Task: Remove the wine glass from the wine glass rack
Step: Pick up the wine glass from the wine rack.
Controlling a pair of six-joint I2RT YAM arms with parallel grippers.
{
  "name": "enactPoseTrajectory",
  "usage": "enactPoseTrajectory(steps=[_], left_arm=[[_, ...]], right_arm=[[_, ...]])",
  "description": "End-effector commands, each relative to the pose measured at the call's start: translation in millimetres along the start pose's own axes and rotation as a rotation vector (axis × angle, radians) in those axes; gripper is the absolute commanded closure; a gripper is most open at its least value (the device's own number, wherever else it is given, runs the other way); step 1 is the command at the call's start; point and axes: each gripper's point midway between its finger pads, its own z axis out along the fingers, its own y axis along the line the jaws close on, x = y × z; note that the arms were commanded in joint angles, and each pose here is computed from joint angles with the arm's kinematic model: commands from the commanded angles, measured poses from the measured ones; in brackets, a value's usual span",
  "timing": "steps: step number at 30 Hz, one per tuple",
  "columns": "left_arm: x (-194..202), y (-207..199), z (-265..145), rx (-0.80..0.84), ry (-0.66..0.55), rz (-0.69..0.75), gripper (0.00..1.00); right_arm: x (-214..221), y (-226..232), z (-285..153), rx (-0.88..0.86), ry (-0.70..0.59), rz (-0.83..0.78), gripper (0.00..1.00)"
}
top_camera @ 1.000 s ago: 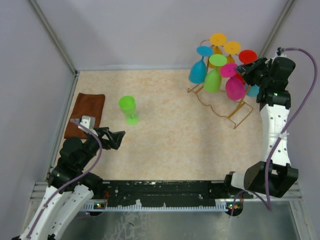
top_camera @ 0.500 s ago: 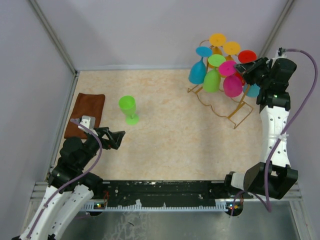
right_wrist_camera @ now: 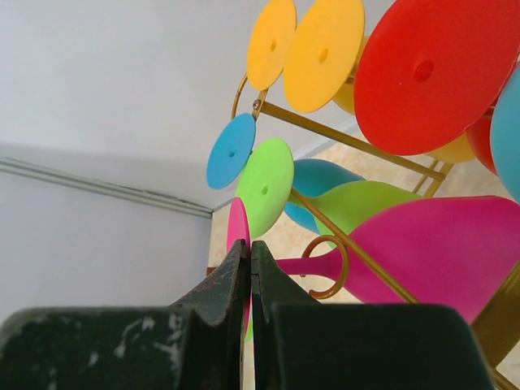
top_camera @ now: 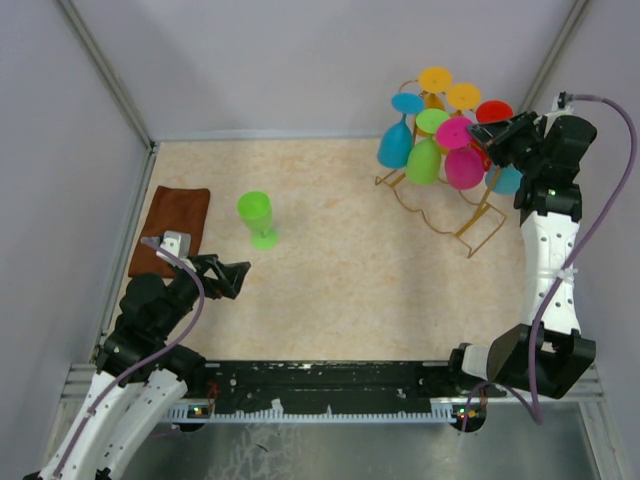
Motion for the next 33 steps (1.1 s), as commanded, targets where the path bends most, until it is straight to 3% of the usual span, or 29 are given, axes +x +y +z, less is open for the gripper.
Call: enactPoseTrajectory(steps=[1,10,33], left_arm=[[-2,0,2,0.001,-0.012,0.001,0.01],[-3,0,1,0.0,-0.014,0.0,0.01],[-3,1,1,-0.002,-0.016,-0.001,0.01]], right_arm=[[-2,30,-15,-0.091,-0.005,-0.049,1.0],[9,26,-17,-0.095,0.041,-0.075,1.0],[7,11,-14,-0.049,0.007,-0.089,1.0]])
